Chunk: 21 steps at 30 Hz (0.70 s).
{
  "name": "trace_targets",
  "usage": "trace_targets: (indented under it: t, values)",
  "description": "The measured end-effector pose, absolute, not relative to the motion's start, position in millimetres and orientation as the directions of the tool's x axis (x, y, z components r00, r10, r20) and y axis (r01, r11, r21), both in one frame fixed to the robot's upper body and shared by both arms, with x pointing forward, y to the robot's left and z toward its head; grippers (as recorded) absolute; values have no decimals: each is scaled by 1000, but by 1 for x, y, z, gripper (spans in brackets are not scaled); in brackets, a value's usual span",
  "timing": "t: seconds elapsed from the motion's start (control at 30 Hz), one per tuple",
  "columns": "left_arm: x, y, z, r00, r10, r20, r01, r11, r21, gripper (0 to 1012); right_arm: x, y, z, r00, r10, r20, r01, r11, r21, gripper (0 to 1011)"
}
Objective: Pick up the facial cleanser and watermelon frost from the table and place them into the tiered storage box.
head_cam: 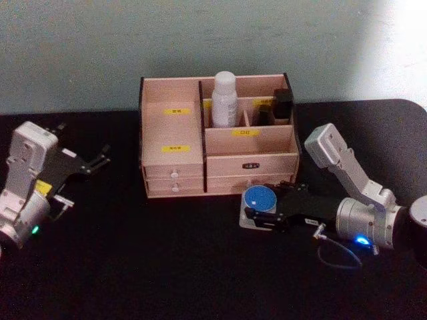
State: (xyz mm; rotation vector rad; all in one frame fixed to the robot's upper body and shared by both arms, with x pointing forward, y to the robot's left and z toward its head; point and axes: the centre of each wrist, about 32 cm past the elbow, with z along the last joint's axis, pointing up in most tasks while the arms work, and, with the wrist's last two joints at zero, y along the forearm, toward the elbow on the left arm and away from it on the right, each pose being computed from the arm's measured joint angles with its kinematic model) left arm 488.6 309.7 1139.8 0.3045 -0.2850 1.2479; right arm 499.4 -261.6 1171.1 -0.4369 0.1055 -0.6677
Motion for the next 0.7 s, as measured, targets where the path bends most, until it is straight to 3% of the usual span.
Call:
trace_targets:
  t: [0.4,0.7]
  values:
    - [489,310,1140,292,880,374,-955,287,70,1001,504,-256,1198,810,-582,70,565,744,-357,720]
    - [489,310,1140,292,880,374,-955,287,70,1001,529,-241,1221,816,-569,105,572,767,-289,720]
